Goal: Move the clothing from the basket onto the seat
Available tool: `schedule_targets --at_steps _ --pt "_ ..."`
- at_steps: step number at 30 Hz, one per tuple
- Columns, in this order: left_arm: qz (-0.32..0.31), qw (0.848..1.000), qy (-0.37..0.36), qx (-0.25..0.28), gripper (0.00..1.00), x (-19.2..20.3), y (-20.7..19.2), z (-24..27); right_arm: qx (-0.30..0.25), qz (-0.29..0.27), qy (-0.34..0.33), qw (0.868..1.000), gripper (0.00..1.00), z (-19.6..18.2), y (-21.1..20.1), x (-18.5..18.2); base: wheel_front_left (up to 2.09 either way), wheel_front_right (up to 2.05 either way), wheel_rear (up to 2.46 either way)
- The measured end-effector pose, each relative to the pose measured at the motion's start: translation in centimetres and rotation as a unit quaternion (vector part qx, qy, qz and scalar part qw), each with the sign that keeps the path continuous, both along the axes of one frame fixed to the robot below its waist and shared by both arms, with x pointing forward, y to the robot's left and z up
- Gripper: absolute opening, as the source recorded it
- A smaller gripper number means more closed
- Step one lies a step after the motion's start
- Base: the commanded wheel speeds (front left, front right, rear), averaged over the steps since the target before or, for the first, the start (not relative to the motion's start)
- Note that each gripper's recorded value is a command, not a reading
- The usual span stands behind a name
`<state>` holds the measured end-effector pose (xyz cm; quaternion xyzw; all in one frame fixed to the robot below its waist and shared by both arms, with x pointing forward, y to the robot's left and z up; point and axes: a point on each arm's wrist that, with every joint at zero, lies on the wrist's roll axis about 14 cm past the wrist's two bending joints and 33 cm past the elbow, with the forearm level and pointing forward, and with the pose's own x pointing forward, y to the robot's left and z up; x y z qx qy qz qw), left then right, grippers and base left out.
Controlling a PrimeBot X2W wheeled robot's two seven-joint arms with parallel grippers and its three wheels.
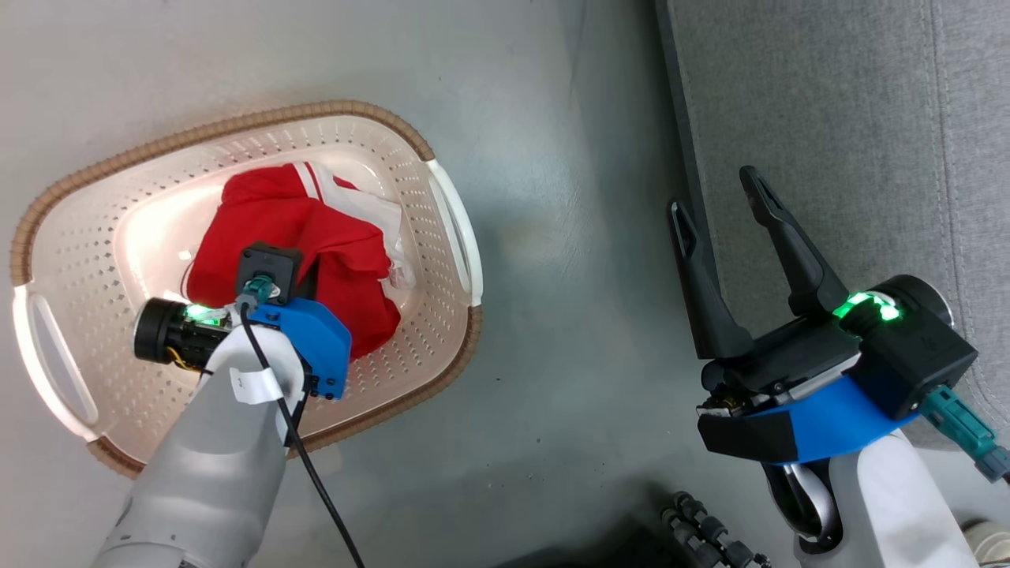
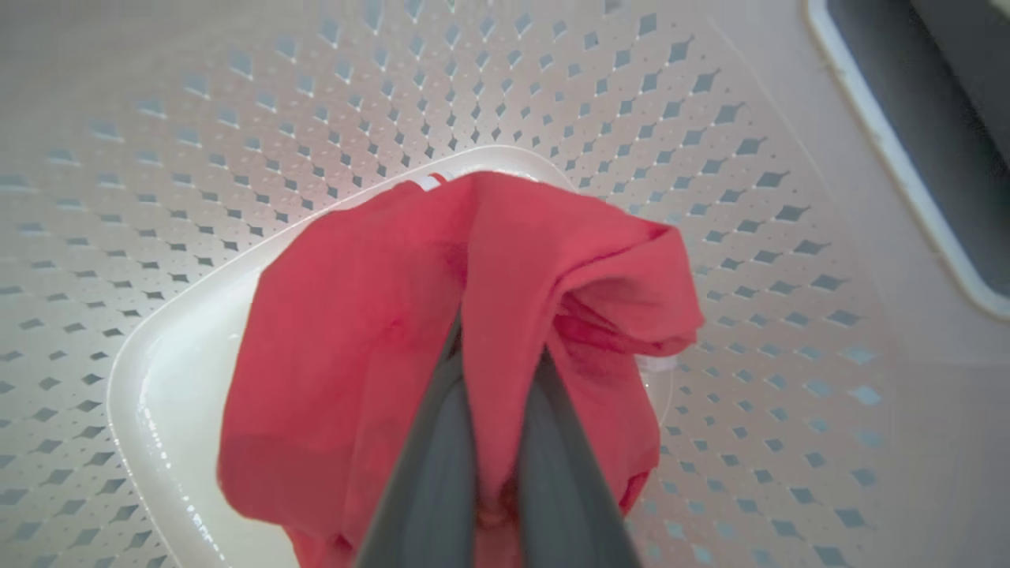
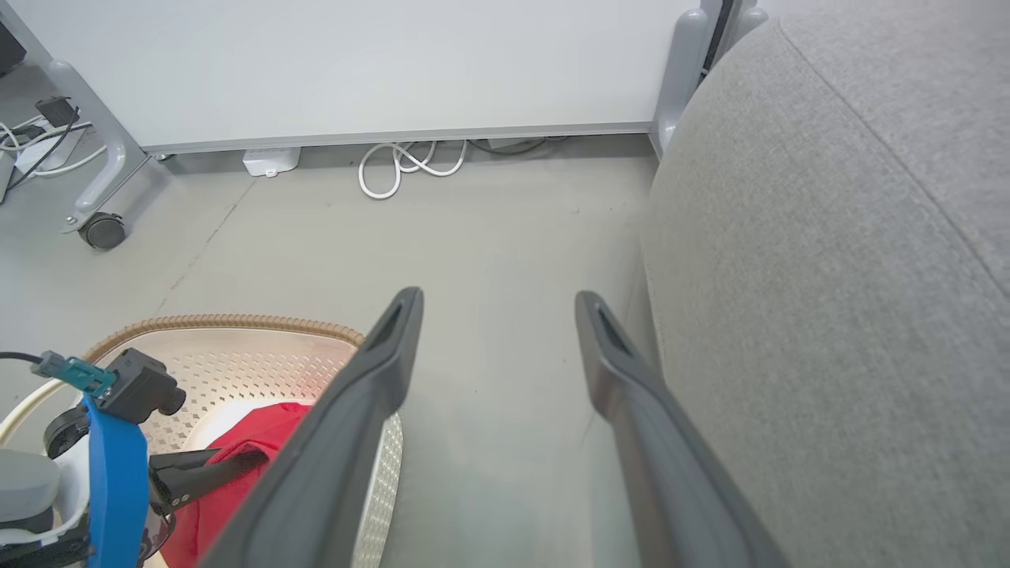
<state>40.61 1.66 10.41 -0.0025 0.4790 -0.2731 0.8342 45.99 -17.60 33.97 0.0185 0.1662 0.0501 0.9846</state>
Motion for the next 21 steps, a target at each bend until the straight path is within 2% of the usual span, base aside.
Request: schedule_targets --at_steps 10,21 --pt "0.016 1.0 -0.021 -0.013 0.0 0.0 -0.1 4.1 0.009 0.007 -0.036 0.999 1.0 3.4 0.7 0.1 0.0 0.0 0.0" --pt "0.026 0.994 -0.092 -0.055 0.0 -0.5 -0.8 13.0 0.021 0.013 -0.093 0.995 1.0 9.9 1.6 -1.5 0.0 0.0 0.0"
